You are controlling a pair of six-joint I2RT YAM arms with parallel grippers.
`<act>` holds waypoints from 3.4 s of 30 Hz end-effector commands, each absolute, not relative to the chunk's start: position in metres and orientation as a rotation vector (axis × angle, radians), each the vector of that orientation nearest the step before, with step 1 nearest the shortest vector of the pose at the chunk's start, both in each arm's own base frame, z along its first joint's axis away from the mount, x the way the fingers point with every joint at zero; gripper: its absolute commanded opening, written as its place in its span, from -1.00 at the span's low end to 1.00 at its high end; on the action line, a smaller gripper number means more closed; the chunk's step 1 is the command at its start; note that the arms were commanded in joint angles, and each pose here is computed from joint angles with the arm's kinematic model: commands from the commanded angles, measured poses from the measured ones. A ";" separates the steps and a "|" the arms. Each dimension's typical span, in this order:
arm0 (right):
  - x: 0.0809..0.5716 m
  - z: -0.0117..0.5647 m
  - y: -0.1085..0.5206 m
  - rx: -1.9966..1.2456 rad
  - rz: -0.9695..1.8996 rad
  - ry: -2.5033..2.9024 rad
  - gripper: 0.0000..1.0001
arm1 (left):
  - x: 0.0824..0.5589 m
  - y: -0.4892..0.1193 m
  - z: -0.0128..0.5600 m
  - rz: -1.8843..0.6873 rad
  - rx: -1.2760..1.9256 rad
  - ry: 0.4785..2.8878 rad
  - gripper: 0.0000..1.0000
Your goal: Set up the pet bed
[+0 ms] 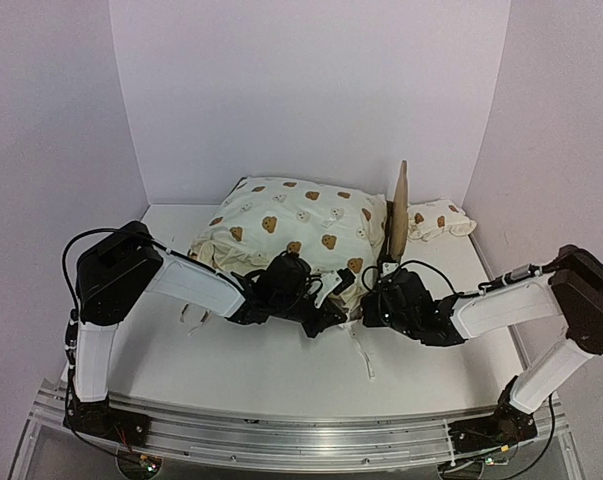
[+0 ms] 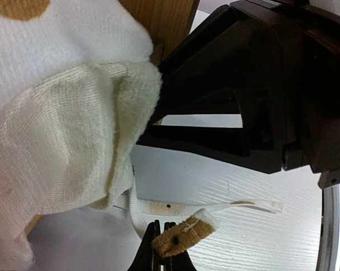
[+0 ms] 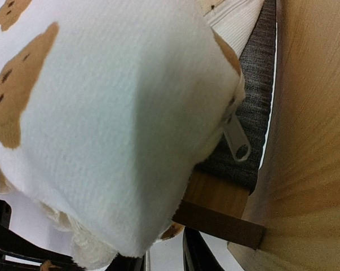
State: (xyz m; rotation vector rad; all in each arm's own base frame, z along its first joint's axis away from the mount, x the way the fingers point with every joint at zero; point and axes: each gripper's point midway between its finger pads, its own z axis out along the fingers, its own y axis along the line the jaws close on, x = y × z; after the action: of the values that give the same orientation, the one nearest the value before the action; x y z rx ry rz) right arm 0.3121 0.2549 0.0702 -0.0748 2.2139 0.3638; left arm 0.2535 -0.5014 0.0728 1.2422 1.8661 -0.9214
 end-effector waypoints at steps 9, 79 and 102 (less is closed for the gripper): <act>0.329 0.086 0.281 -0.015 0.486 2.175 -0.47 | 0.274 -0.506 0.090 -0.861 1.198 1.805 -1.00; 0.276 0.097 0.250 -0.246 0.766 2.377 -0.54 | 0.254 -0.513 0.065 -0.684 1.684 1.561 -1.00; 0.279 0.102 0.236 -0.122 0.676 2.232 -0.53 | 0.302 -0.524 0.074 -0.717 1.554 1.706 -1.00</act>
State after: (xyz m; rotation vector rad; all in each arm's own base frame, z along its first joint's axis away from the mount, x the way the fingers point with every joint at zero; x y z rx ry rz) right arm 0.2670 0.2394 0.0855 -0.1858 2.3395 0.7022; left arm 0.3023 -0.5111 0.0712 1.5504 1.7182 -0.6932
